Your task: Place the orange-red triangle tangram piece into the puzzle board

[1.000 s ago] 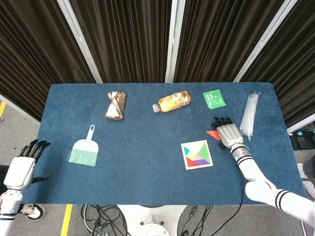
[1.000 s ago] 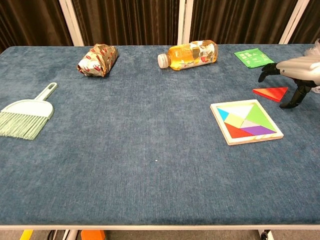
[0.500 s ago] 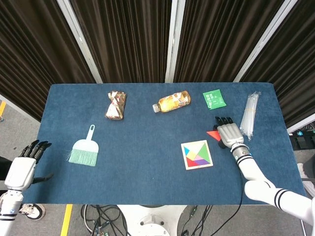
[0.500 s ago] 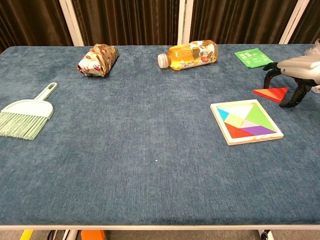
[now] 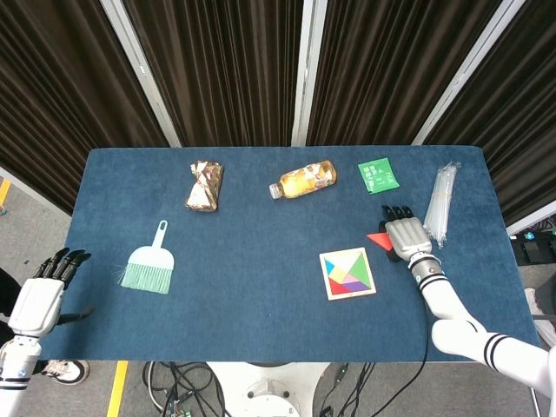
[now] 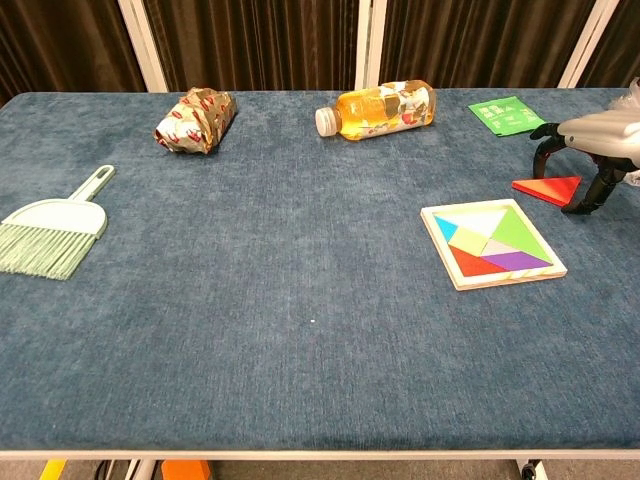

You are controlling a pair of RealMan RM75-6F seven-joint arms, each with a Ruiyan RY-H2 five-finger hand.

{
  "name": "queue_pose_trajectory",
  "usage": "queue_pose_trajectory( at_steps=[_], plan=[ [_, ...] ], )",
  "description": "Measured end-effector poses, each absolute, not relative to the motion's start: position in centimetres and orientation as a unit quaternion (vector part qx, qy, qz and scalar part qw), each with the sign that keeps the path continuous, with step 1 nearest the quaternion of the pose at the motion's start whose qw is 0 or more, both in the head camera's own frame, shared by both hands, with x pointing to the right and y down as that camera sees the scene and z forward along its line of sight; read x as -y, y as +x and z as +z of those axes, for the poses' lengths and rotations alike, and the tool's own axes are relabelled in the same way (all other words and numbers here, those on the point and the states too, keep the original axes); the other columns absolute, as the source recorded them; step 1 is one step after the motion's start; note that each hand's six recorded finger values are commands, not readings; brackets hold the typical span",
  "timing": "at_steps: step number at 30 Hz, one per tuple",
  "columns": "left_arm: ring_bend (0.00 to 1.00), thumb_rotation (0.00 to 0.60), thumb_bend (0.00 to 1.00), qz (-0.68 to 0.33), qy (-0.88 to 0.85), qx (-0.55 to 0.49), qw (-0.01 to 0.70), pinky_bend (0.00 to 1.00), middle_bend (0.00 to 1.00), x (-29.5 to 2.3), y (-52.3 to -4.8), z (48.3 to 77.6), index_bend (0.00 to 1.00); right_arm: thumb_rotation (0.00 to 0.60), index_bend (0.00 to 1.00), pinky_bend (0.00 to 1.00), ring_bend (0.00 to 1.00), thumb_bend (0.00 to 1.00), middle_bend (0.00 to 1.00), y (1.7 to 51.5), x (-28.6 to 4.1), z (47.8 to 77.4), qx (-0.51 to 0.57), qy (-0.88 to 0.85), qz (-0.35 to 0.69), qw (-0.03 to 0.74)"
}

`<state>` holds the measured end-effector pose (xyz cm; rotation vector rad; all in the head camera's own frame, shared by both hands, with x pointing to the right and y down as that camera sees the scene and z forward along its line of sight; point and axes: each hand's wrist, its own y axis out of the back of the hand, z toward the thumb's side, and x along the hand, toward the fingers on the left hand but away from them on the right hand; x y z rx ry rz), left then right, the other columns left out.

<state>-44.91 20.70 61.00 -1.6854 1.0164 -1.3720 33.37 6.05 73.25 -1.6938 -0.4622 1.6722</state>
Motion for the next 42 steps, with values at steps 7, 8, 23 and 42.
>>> queue_pose_trajectory(
  at_steps=[7,8,23,42],
  plan=[
    [0.05,0.6,0.0,-0.533,-0.654,-0.396,0.362,0.17,0.12,-20.7,-44.9,61.0,0.16,0.6,0.46,0.0,0.0,0.21,0.0,33.0,-6.0,72.4,0.187,-0.66,0.636,0.354],
    [0.05,0.6,0.0,-0.532,-0.654,-0.396,0.362,0.17,0.12,-20.7,-44.9,61.0,0.16,0.6,0.47,0.0,0.0,0.22,0.0,32.9,-6.0,72.3,0.188,-0.662,0.633,0.354],
    [0.05,0.6,0.0,-0.531,-0.654,-0.402,0.357,0.17,0.12,-20.8,-45.5,61.0,0.16,0.6,0.51,0.0,0.0,0.23,0.0,26.8,-8.0,69.8,0.164,-0.708,0.58,0.368],
    [0.05,0.6,0.0,-0.528,-0.658,-0.411,0.345,0.17,0.12,-21.1,-46.3,61.3,0.16,0.6,0.53,0.0,0.0,0.23,0.0,23.4,-10.2,71.2,0.148,-0.712,0.59,0.351]
  ],
)
